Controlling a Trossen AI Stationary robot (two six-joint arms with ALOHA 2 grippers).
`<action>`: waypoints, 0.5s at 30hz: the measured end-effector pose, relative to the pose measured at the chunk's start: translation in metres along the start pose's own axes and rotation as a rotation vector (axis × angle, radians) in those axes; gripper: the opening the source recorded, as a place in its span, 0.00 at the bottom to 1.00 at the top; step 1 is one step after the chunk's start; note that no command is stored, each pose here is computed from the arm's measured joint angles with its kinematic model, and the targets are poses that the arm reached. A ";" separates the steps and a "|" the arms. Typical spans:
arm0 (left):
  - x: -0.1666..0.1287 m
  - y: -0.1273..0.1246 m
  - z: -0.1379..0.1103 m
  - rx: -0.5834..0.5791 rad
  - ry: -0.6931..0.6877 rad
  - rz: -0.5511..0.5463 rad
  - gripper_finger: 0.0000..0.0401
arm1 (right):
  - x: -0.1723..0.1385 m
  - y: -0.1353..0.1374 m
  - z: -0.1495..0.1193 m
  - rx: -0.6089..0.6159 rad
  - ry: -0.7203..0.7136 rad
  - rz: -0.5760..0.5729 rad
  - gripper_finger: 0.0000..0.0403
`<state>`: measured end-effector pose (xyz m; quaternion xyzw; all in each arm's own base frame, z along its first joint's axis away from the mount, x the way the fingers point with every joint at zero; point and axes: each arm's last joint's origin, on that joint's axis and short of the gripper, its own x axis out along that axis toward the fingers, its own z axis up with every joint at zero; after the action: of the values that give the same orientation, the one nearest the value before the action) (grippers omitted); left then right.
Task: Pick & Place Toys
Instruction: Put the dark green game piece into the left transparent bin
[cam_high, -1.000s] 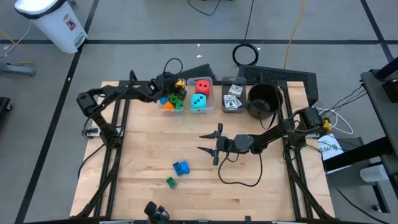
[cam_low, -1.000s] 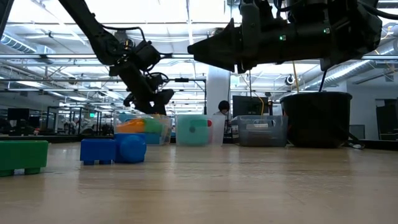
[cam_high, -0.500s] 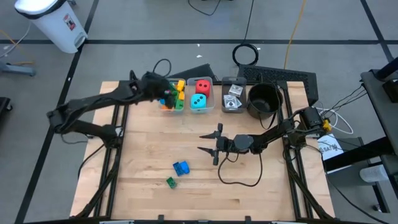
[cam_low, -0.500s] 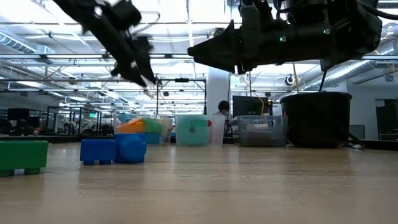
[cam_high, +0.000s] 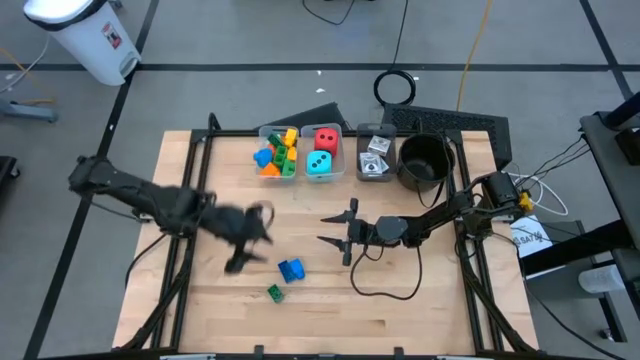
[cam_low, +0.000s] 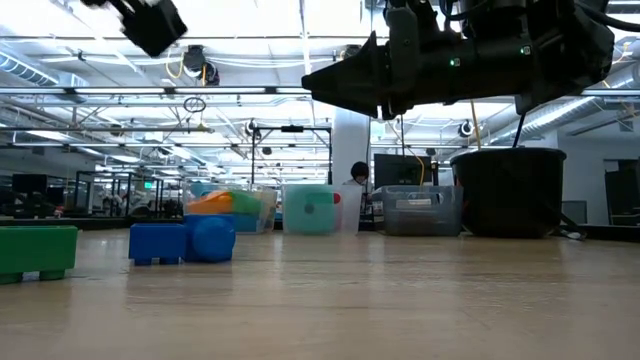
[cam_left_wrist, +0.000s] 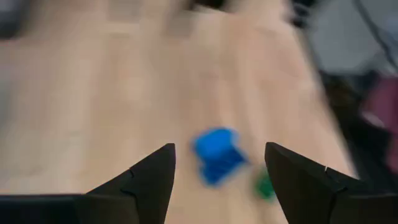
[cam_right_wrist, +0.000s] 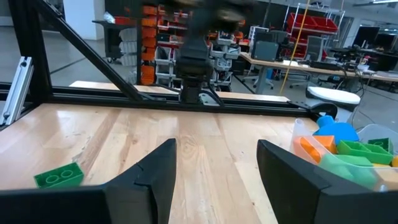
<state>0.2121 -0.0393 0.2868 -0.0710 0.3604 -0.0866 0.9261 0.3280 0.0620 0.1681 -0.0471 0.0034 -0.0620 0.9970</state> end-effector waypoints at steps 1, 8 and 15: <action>0.004 -0.013 -0.002 0.042 0.013 -0.041 0.62 | 0.000 0.000 0.000 0.004 0.000 0.000 0.48; 0.034 -0.083 -0.032 0.422 0.137 -0.143 0.61 | 0.000 0.001 0.000 0.007 0.000 0.003 0.48; 0.075 -0.108 -0.058 0.587 0.257 -0.103 0.61 | 0.000 0.001 0.000 0.008 -0.001 0.004 0.48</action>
<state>0.2153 -0.1641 0.2163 0.1923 0.4299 -0.2417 0.8484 0.3279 0.0628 0.1682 -0.0430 0.0027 -0.0602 0.9973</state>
